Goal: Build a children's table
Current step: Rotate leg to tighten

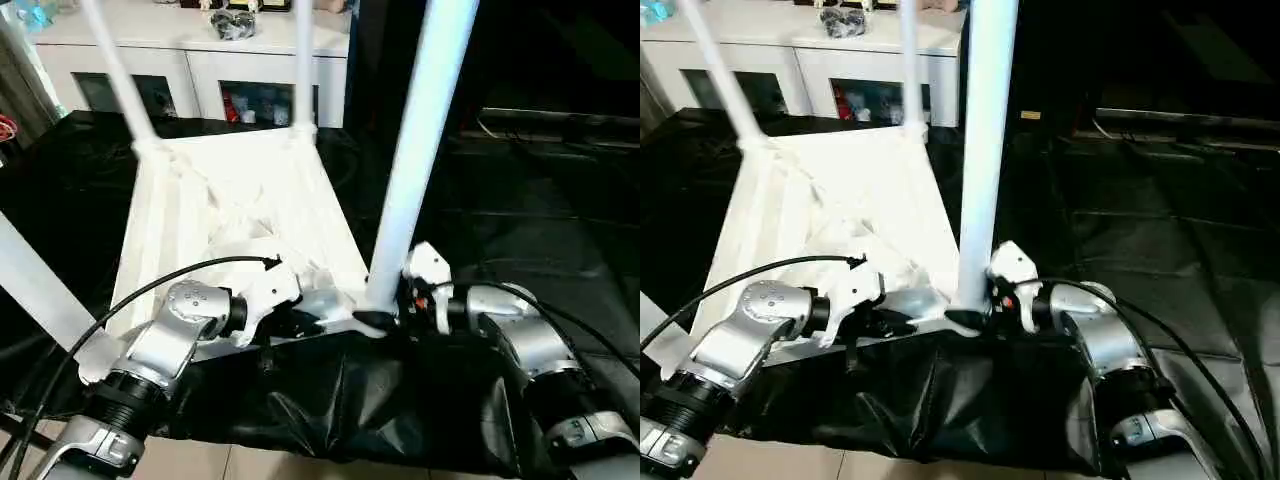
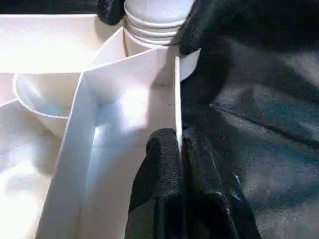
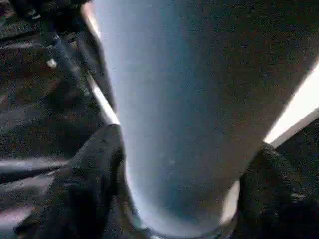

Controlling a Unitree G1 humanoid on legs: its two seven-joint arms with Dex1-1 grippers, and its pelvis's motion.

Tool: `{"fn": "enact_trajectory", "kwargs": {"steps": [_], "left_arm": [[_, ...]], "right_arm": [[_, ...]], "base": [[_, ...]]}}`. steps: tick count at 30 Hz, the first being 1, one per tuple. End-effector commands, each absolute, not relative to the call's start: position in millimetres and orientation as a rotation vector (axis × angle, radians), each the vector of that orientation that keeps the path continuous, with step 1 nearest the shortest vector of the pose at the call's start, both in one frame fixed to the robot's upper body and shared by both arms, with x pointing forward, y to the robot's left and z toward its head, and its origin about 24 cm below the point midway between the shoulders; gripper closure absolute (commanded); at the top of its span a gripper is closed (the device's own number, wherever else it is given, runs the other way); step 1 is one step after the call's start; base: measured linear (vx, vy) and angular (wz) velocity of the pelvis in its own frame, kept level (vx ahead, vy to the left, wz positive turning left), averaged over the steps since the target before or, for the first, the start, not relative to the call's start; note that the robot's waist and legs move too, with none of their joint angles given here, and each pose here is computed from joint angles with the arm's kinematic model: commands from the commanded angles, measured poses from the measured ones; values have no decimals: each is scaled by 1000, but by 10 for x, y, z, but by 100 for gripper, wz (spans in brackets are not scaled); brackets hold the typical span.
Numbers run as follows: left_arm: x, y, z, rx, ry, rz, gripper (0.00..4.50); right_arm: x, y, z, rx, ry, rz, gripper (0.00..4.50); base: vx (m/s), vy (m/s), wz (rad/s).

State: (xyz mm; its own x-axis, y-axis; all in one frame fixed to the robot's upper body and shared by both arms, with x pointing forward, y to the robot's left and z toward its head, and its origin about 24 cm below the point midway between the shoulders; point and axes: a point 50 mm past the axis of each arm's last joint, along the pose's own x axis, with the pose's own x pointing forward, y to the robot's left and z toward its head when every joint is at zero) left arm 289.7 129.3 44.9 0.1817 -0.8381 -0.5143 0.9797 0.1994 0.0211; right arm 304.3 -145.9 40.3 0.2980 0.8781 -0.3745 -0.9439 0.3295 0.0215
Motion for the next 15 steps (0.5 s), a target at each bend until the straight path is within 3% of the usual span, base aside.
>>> {"fn": "enact_trajectory", "kwargs": {"steps": [1, 10, 15], "left_arm": [[2864, 1234, 435, 376, 442, -1393, 450], [2921, 1217, 452, 369, 416, -1345, 450], [3093, 1043, 444, 357, 370, -1123, 450]], "right_arm": [[3022, -1432, 429, -223, 341, 1259, 160], [2992, -1365, 402, -160, 324, 1241, 182], [3174, -1231, 279, -76, 289, 888, 183]], "base": [[0, 0, 0], [0, 0, 0], [0, 0, 0]]}}
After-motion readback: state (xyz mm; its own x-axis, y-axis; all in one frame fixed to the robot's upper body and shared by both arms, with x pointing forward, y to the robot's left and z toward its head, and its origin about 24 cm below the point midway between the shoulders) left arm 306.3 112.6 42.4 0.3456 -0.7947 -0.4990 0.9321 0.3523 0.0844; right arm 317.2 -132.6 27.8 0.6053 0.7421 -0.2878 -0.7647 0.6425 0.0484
